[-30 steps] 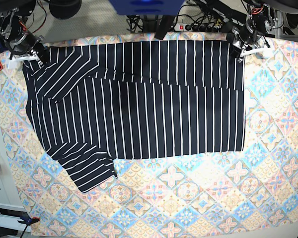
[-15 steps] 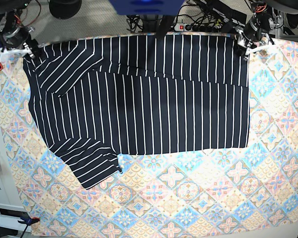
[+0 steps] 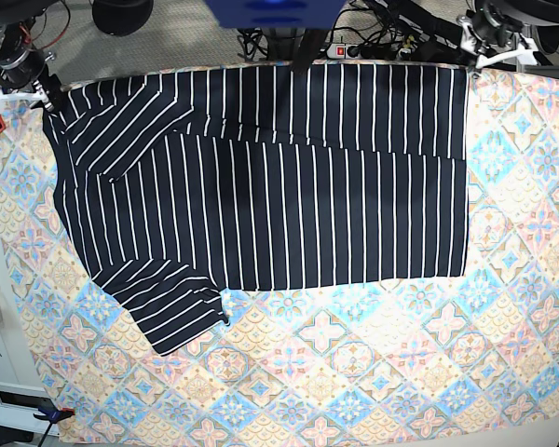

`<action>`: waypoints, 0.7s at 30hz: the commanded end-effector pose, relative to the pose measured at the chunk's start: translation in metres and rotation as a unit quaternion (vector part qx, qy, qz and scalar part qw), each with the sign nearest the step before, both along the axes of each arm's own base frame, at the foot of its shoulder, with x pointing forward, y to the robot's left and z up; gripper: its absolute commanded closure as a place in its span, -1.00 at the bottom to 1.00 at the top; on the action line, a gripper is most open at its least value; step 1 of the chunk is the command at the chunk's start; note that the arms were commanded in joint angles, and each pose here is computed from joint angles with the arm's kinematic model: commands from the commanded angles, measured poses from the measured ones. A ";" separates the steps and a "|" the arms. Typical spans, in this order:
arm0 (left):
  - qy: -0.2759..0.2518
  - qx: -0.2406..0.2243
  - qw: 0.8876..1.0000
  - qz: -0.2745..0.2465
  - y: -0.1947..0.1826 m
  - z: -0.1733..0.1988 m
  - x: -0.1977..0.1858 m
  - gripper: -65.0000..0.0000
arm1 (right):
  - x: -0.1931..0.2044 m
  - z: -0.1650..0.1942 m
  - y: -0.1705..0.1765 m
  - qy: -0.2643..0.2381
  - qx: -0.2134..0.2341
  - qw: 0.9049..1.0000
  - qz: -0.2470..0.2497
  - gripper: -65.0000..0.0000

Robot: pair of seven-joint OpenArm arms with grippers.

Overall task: Fold the T-shirt properly
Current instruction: 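Open both grippers and raise them off the shirt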

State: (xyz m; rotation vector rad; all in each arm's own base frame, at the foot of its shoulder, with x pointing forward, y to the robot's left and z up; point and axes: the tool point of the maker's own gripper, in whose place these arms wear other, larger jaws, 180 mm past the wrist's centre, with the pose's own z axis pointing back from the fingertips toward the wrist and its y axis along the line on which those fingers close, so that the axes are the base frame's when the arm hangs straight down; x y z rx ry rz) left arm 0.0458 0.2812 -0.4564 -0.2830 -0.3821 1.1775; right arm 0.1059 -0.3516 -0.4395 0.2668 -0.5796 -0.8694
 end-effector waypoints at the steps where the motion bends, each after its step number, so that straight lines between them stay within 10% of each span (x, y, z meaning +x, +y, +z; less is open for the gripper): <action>1: -0.024 0.009 1.000 -0.004 0.009 0.013 0.012 0.59 | 0.004 0.010 -0.012 -0.009 -0.020 1.000 0.000 0.32; 14: -0.113 0.027 0.993 0.016 0.039 0.050 0.076 0.59 | 0.005 0.026 -0.046 -0.018 -0.064 0.997 -0.036 0.32; 21: -0.177 -0.007 0.984 -0.010 0.024 0.072 0.138 0.59 | 0.068 0.053 -0.023 -0.059 -0.100 0.992 0.052 0.32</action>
